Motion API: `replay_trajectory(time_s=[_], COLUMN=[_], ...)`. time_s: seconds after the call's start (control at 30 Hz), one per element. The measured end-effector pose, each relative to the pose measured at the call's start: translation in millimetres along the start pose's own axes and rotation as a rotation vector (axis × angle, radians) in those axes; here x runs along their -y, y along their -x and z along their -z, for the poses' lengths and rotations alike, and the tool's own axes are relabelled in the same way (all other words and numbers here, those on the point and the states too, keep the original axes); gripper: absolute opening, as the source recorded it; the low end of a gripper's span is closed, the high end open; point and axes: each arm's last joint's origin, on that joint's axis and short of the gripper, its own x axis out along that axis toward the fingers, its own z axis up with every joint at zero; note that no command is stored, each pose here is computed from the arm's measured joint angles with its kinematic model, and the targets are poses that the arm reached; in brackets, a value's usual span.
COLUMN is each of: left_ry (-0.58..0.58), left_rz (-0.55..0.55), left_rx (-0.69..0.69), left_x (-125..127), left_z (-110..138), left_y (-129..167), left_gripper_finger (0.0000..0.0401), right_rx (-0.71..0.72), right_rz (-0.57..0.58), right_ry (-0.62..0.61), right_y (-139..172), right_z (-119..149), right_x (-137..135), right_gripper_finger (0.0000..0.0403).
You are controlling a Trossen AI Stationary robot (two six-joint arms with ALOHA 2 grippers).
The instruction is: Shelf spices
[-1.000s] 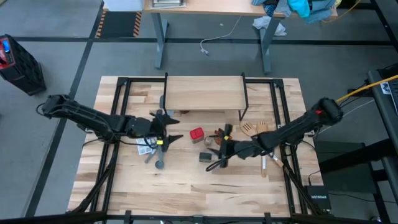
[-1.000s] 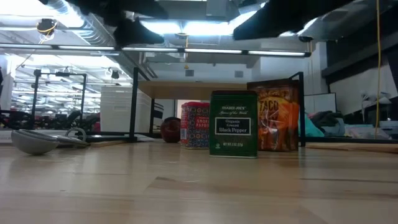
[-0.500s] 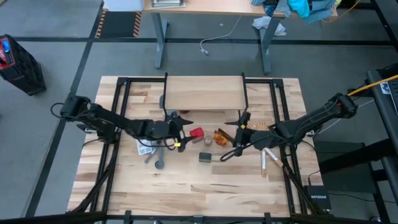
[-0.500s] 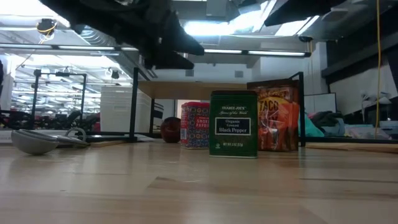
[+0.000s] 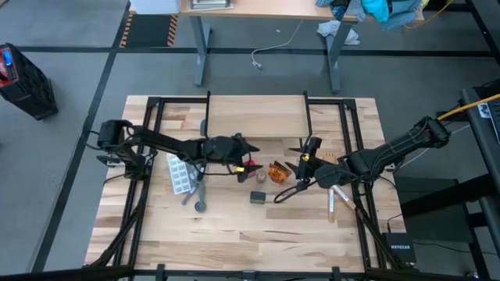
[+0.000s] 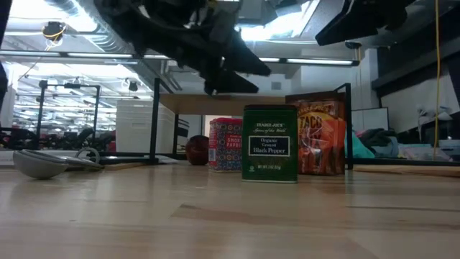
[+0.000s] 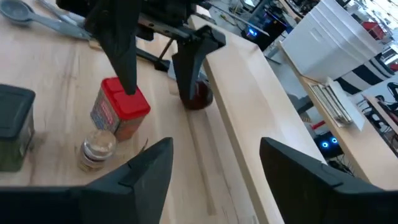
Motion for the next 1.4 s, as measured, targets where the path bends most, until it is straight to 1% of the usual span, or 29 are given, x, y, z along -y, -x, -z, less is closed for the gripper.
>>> replay_trajectory(time_s=[0.17,0.3,0.5,0.7,0.87,1.0,1.07,1.13,1.23,1.4], left_ry=[0.002,-0.018,-0.025,-0.044,-0.042,-0.046,-0.066,-0.082,-0.094,-0.109], left_rz=[0.045,0.075,0.105,0.123,0.161,0.164,0.168,0.173,0.179,0.187], left_rx=[-0.027,-0.043,-0.08,-0.079,-0.087,-0.093,-0.092,-0.084,-0.083,-0.082], left_x=[-5,-6,-6,-4,-4,-3,-2,0,3,6], left_z=[2,1,1,1,3,6,6,5,5,4], left_y=[-22,-39,-58,-73,-84,-91,-91,-91,-90,-89], left_gripper_finger=[0.0329,0.0329,0.0329,0.0329,0.0329,0.0329,0.0326,0.0314,0.0282,0.02], right_rx=[-0.026,-0.044,-0.05,-0.063,-0.063,-0.062,-0.063,-0.065,-0.067,-0.07], right_rz=[0.02,0.049,0.056,0.055,0.055,0.056,0.064,0.073,0.088,0.121], right_ry=[0.027,0.045,0.052,0.068,0.068,0.067,0.068,0.07,0.072,0.075], right_y=[0,0,1,1,1,1,1,1,1,1], right_z=[3,5,6,8,8,8,8,8,8,9], right_x=[0,2,2,2,2,2,3,3,3,4], right_gripper_finger=[0.0246,0.0246,0.0246,0.0246,0.0246,0.0246,0.0246,0.0246,0.0246,0.0246])
